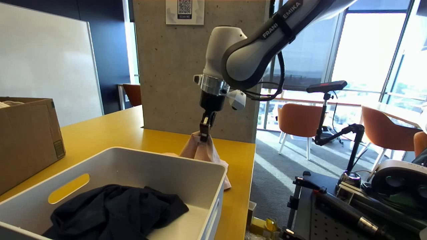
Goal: Fold the light pink shirt on the table and then put it in the white basket
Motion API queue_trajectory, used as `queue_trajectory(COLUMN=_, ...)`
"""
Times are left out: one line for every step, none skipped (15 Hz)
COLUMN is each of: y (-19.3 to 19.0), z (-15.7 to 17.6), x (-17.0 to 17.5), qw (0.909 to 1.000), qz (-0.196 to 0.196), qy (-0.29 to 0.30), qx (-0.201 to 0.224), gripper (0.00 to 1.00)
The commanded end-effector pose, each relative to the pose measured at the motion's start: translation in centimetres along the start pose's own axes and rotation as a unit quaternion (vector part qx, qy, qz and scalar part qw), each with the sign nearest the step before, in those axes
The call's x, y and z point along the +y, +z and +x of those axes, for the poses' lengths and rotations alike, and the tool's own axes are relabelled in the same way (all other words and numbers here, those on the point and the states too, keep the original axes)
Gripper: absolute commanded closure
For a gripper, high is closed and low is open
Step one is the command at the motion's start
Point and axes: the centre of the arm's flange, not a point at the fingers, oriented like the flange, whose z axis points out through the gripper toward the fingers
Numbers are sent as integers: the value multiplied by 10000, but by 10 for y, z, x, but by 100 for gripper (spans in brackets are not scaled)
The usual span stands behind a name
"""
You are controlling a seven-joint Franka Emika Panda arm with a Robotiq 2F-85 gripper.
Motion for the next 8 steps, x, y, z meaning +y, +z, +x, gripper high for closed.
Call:
queue_trajectory(y=9, z=-9, x=59, qw=9993, qz=-168, qy=329, qx=-88, gripper=99)
queue_trajectory(y=13, z=-17, x=77, qw=9987, qz=-253, qy=430, qx=-137, gripper=99)
queue_trajectory(y=18, z=-24, x=93, qw=9976, qz=-368, qy=565, qx=-181, gripper=99)
queue_trajectory(y=26, z=-34, x=113, qw=9959, qz=-477, qy=728, qx=-239, gripper=99)
queue_trajectory(y=29, z=-42, x=127, qw=9943, qz=-578, qy=840, qx=-309, gripper=99)
queue_trajectory(y=33, z=-48, x=138, qw=9930, qz=-619, qy=939, qx=-369, gripper=72)
queue_trajectory(y=34, z=-51, x=144, qw=9921, qz=-626, qy=1009, qx=-399, gripper=70)
queue_trajectory(y=36, z=-53, x=148, qw=9914, qz=-635, qy=1066, qx=-427, gripper=64)
